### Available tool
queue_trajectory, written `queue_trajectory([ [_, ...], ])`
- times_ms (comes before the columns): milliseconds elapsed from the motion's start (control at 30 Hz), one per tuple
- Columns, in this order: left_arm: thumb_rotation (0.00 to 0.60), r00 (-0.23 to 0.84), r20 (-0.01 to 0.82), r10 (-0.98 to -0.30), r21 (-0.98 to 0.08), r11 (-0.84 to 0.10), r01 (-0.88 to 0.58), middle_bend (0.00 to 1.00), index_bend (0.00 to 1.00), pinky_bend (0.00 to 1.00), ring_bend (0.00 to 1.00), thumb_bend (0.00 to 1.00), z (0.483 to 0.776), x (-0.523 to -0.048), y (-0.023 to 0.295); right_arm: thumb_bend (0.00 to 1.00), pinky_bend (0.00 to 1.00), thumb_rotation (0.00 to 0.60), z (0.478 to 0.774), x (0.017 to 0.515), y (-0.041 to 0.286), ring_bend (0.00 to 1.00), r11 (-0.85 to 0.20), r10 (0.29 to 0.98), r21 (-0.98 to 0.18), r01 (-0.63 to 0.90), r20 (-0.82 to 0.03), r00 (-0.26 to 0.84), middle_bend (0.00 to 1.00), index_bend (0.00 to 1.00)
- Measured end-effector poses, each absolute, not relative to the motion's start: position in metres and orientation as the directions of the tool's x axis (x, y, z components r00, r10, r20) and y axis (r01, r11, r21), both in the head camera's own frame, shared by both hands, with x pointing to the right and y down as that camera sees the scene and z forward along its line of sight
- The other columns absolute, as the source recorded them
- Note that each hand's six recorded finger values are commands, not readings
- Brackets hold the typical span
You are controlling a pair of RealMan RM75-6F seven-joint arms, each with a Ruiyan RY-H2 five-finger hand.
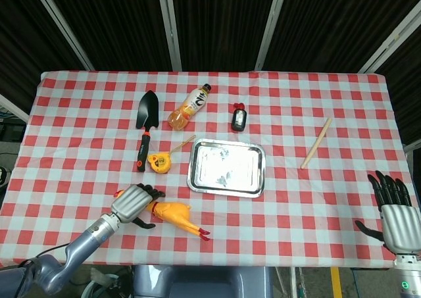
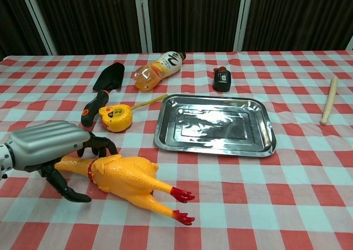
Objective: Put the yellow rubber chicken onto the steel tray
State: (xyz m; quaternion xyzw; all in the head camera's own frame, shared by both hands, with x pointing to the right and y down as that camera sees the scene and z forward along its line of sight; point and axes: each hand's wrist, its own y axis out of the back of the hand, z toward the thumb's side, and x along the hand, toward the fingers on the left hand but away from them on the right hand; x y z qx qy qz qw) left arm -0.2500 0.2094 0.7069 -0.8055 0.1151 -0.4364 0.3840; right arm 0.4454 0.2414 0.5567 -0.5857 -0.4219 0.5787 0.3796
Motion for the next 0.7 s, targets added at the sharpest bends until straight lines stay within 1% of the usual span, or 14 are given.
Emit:
queue_trajectory([
  [100,0.6,0.593,0.609,-0.528,-0.721,-0.68,0.135,0.34,0.24,0.39,0.29,0.08,0.708,-0.247,0.207,0.02,0.03,0.6,0.557,0.446,0.242,0.0,-0.357,0.933,-0.932,0.057,-0.359,-0.029,0.0,0.0],
  [167,0.6,0.594,0.607,-0.529,-0.719,-0.684,0.126,0.35,0.25,0.39,0.29,0.1,0.707,-0.245,0.205,0.02,0.03,0.6,0.557,0.447,0.242,0.0,-0.355,0.934,-0.933,0.053,-0.357,-0.028,0.0,0.0],
  [333,0.6,0.603,0.611,-0.513,-0.704,-0.701,0.116,0.39,0.28,0.39,0.33,0.22,0.707,-0.242,0.205,0.02,0.03,0.6,0.556,0.447,0.242,0.0,-0.352,0.935,-0.934,0.053,-0.354,-0.029,0.0,0.0],
  [433,0.6,0.609,0.615,-0.501,-0.692,-0.713,0.112,0.44,0.31,0.4,0.37,0.31,0.706,-0.24,0.207,0.02,0.03,0.6,0.556,0.448,0.242,0.0,-0.351,0.935,-0.935,0.054,-0.353,-0.035,0.0,0.0],
  [500,0.6,0.613,0.621,-0.489,-0.682,-0.722,0.115,0.49,0.35,0.45,0.42,0.37,0.707,-0.239,0.208,0.02,0.03,0.6,0.557,0.449,0.242,0.0,-0.355,0.933,-0.933,0.057,-0.357,-0.036,0.0,0.0],
  [567,0.6,0.617,0.626,-0.477,-0.676,-0.726,0.125,0.54,0.4,0.53,0.47,0.44,0.708,-0.238,0.209,0.02,0.04,0.6,0.558,0.448,0.241,0.0,-0.361,0.931,-0.931,0.058,-0.363,-0.032,0.0,0.0],
  [633,0.6,0.623,0.623,-0.473,-0.676,-0.726,0.124,0.58,0.44,0.59,0.5,0.48,0.707,-0.237,0.209,0.02,0.04,0.6,0.557,0.448,0.241,0.0,-0.359,0.932,-0.932,0.054,-0.361,-0.029,0.0,0.0],
  [700,0.6,0.629,0.612,-0.479,-0.68,-0.725,0.108,0.61,0.47,0.61,0.53,0.5,0.704,-0.236,0.209,0.02,0.03,0.6,0.557,0.447,0.24,0.0,-0.358,0.933,-0.932,0.055,-0.36,-0.026,0.0,0.0],
])
